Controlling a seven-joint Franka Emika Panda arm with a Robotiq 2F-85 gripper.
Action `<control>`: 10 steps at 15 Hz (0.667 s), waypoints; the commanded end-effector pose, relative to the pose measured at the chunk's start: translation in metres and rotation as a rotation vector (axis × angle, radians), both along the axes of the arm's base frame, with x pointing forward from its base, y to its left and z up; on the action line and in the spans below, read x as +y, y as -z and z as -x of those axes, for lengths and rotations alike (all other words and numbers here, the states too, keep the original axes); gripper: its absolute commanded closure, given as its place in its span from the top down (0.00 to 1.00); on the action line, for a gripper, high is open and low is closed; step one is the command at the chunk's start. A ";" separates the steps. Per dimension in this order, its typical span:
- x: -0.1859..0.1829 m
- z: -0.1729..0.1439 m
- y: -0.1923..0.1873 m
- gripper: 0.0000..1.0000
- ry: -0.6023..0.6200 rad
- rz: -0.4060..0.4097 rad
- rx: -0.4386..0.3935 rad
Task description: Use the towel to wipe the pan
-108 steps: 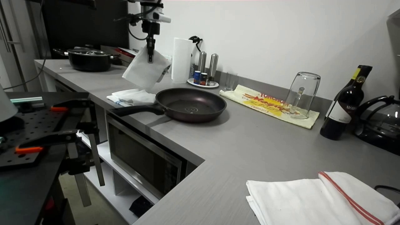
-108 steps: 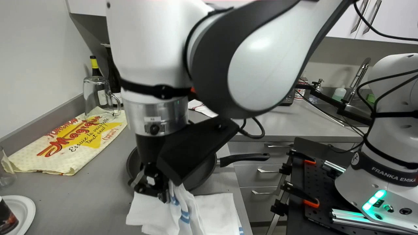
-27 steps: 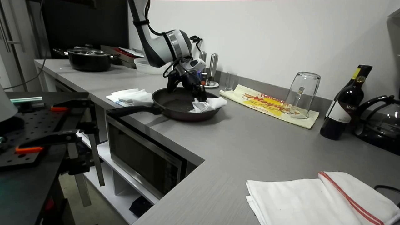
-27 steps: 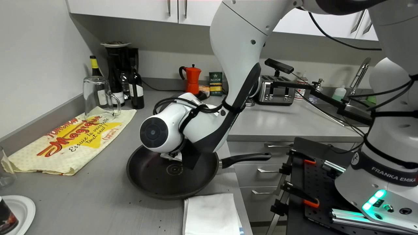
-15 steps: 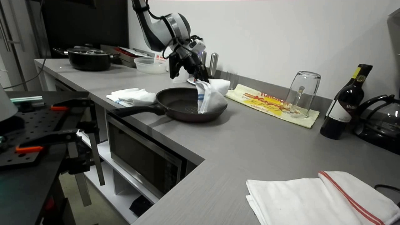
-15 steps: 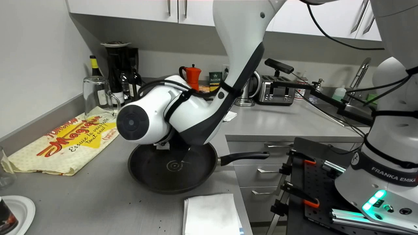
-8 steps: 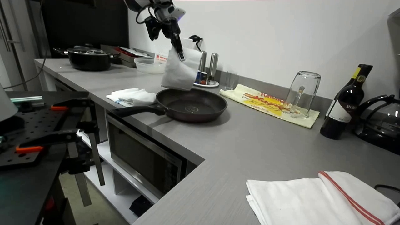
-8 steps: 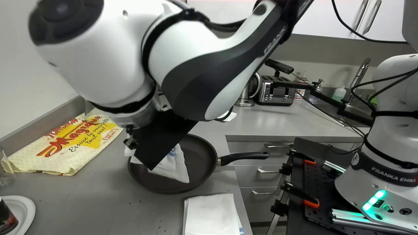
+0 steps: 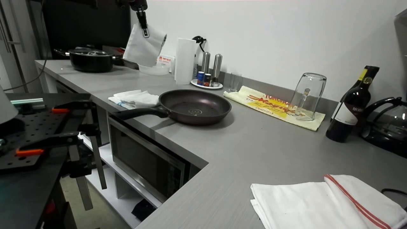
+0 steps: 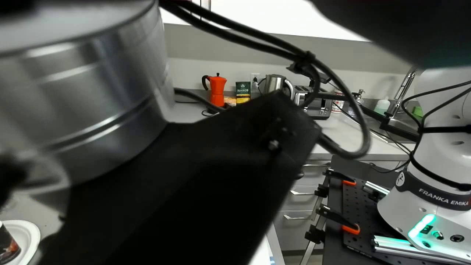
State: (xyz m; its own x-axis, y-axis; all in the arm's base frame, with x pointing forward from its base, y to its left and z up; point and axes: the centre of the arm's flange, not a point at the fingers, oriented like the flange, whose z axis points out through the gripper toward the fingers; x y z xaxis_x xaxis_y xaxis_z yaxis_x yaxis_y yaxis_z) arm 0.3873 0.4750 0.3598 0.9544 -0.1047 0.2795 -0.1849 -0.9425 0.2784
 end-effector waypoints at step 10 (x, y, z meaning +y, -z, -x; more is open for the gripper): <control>-0.021 -0.061 0.069 0.02 0.018 -0.177 0.073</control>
State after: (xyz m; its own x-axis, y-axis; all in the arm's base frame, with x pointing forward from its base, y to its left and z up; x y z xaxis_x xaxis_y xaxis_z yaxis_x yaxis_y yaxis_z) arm 0.4261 0.4765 0.3170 0.9632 -0.1541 0.2204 -0.1888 -0.9711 0.1463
